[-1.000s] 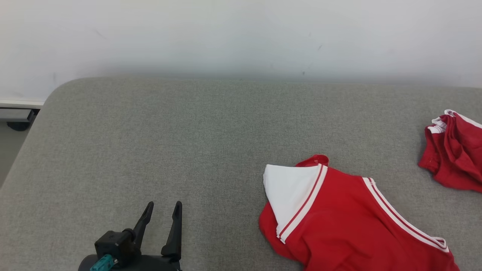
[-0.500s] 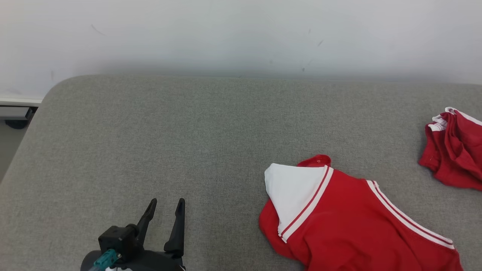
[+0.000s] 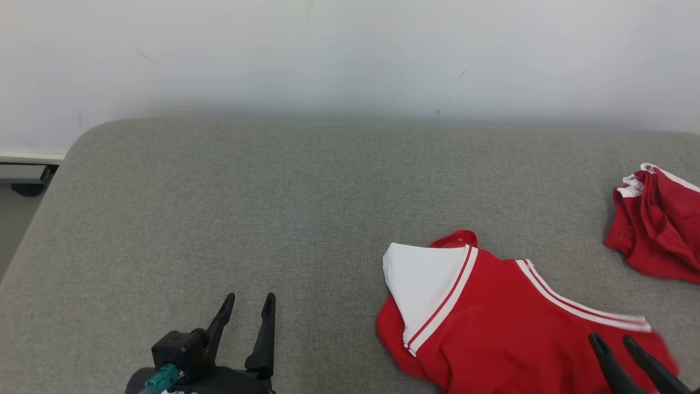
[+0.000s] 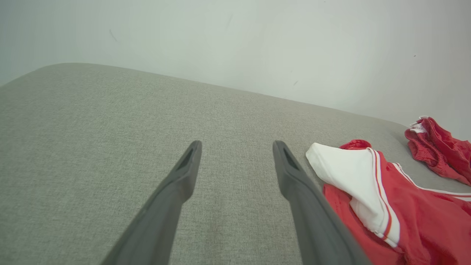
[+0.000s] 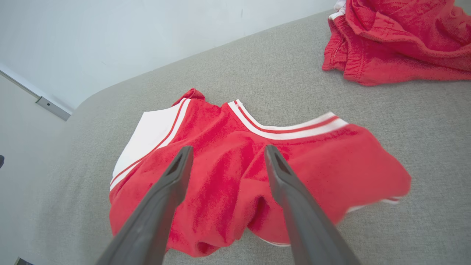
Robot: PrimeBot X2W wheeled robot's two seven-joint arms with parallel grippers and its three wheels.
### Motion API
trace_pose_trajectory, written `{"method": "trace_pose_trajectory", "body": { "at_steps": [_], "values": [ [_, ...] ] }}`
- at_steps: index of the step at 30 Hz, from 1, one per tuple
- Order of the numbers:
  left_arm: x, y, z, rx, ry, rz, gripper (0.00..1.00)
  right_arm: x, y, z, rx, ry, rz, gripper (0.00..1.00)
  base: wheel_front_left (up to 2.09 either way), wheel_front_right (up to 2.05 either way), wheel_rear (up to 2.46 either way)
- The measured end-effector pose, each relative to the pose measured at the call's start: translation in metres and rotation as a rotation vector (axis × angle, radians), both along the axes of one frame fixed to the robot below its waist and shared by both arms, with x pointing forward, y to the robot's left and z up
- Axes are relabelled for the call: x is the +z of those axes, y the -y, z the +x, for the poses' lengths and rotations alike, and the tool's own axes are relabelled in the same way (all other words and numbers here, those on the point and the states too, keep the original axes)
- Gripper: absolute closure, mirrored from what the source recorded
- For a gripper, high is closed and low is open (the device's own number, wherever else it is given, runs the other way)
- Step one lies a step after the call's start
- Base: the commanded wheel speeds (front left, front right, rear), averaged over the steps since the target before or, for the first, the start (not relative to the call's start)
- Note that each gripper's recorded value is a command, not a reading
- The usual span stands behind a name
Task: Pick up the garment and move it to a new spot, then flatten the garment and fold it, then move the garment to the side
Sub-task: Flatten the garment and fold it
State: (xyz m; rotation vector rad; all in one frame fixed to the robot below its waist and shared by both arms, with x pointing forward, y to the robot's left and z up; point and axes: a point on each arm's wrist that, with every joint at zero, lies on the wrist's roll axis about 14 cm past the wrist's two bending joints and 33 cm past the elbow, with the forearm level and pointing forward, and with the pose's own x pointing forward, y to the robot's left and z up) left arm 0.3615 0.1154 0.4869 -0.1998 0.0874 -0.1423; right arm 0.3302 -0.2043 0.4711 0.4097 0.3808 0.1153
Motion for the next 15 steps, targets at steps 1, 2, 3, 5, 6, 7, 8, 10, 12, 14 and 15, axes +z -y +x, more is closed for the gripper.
{"method": "trace_pose_trajectory", "body": {
  "at_steps": [1,2,3,5,6,7,8,10,12,14,15],
  "values": [
    [0.001,0.000,-0.001,0.000,0.001,0.000,0.00,0.005,-0.002,-0.001,0.007,0.010,0.006,0.00,0.00,0.00,0.00],
    [0.001,0.000,-0.001,0.000,0.001,0.001,0.00,0.009,-0.004,-0.001,0.016,0.019,0.007,0.00,0.00,0.00,0.00],
    [0.000,-0.001,-0.002,0.001,-0.001,0.002,0.00,0.013,-0.005,-0.002,0.027,0.023,0.004,0.00,0.00,0.00,0.00],
    [0.001,-0.003,-0.003,0.008,0.000,0.004,0.00,0.023,-0.004,-0.001,0.029,0.045,-0.009,0.00,0.00,0.00,0.00],
    [0.002,-0.006,-0.005,0.017,0.003,0.006,0.00,0.032,-0.004,0.000,0.032,0.064,-0.023,0.00,0.00,0.00,0.00],
    [0.002,-0.008,-0.005,0.021,0.005,0.007,0.00,0.032,-0.005,0.000,0.043,0.057,-0.047,0.00,0.00,0.00,0.00],
    [0.002,-0.009,-0.005,0.024,0.006,0.007,0.00,0.031,-0.008,0.001,0.060,0.044,-0.068,0.00,0.00,0.00,0.00],
    [0.003,-0.008,-0.005,0.021,0.007,0.005,0.00,0.030,-0.014,0.004,0.087,0.032,-0.104,0.00,0.00,0.00,0.00],
    [0.003,-0.007,-0.005,0.020,0.007,0.004,0.00,0.032,-0.020,0.012,0.119,0.030,-0.139,0.00,0.00,0.00,0.00],
    [0.003,-0.006,-0.006,0.017,0.006,0.002,0.00,0.035,-0.026,0.023,0.159,0.035,-0.196,0.00,0.00,0.00,0.00],
    [0.003,-0.003,-0.006,0.006,0.006,0.000,0.00,0.038,-0.030,0.029,0.179,0.037,-0.214,0.00,0.00,0.00,0.00]
  ]
}}
